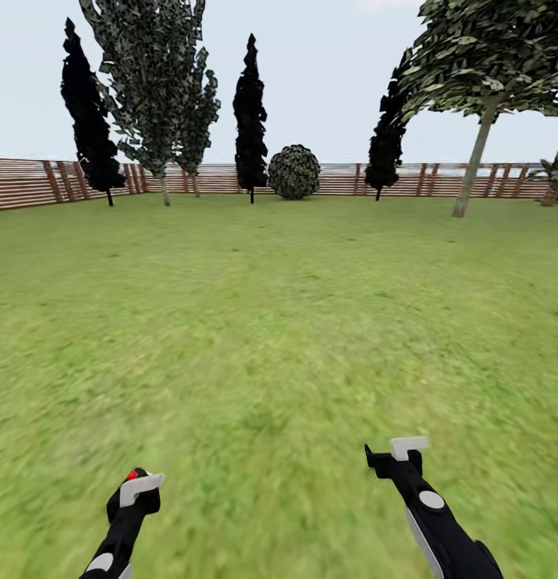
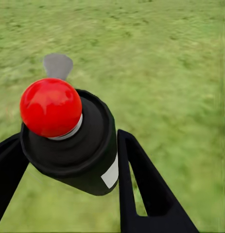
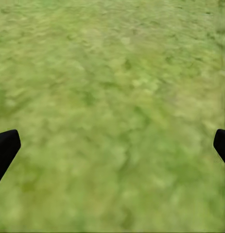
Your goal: In the garden, pick up the pesticide atomizer on the floor and spray pesticide onto both trees until each tree trunk is fully covered.
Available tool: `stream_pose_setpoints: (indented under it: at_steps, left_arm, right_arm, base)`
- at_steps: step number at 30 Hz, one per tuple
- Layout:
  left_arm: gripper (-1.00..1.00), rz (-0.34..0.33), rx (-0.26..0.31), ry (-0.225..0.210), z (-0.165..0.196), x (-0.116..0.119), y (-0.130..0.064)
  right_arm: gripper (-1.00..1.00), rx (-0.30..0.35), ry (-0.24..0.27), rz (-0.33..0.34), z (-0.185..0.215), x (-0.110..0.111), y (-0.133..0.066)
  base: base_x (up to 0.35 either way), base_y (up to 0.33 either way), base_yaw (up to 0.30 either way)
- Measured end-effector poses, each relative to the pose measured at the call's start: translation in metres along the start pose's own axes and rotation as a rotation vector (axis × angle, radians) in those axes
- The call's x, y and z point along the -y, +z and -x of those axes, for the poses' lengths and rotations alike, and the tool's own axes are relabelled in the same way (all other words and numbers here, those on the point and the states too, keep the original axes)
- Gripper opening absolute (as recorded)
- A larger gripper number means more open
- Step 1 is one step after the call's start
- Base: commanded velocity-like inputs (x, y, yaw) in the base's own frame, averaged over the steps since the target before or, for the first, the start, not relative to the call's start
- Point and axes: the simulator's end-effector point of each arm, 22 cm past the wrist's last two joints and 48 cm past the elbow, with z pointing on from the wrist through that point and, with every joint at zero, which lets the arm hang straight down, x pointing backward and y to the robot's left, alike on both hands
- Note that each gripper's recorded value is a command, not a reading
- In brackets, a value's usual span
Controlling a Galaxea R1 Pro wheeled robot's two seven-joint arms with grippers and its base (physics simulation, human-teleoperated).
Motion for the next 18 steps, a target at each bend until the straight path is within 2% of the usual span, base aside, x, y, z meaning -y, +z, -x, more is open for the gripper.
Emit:
stream_pose_setpoints:
  at_steps: [18]
  left_arm:
    - [-1.00,0.001,0.000,0.000,-0.0001,-0.0001,-0.0001]
  right_arm:
    - [1.00,-0.001,0.001,0.000,-0.0005,0.0000,0.0000]
  base:
    - [0.340,0.000,-0.267]
